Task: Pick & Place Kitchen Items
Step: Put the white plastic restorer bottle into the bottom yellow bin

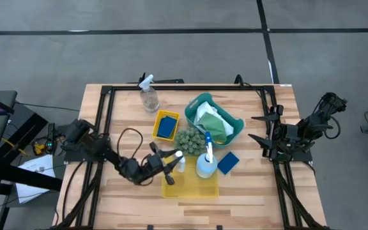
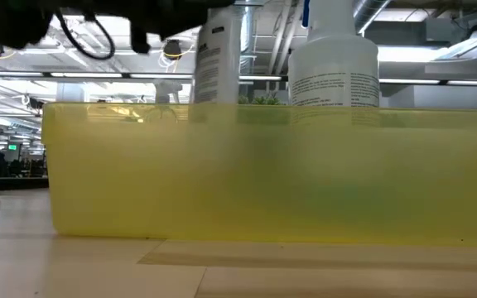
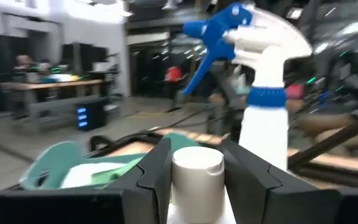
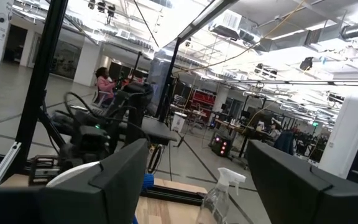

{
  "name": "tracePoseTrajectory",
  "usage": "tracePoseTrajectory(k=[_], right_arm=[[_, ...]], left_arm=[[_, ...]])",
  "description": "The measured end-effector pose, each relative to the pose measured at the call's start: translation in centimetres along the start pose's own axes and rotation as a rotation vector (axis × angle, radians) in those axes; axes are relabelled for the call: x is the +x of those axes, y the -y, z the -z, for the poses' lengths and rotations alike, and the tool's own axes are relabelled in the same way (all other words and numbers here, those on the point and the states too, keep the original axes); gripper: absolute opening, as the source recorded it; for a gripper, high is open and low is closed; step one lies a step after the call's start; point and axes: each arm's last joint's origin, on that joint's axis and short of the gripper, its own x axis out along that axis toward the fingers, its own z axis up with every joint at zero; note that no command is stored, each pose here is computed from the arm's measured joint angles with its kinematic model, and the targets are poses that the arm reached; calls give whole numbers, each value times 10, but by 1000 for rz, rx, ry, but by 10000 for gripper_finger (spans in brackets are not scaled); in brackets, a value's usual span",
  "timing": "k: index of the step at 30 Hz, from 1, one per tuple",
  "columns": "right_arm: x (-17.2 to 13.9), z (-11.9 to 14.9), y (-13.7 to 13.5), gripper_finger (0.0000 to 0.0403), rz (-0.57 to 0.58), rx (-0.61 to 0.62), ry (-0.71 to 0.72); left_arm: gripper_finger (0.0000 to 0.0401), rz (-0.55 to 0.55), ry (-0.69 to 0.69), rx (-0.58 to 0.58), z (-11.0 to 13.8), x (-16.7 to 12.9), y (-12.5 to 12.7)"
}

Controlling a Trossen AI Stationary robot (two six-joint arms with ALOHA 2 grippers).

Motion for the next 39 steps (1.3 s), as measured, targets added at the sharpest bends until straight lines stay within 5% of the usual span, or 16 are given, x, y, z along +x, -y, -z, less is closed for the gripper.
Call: tracePoseTrajectory(k=[8, 20, 39], right_arm=[[0, 0, 0, 268, -1, 6, 1], [0, 0, 0, 268, -2, 5, -2], [0, 0, 0, 268, 0, 7, 0]], left_arm=[[110, -169, -106, 69, 4, 10, 18], [110, -356, -118, 13, 13, 9, 19], [110, -431, -133, -7, 27, 6, 18]])
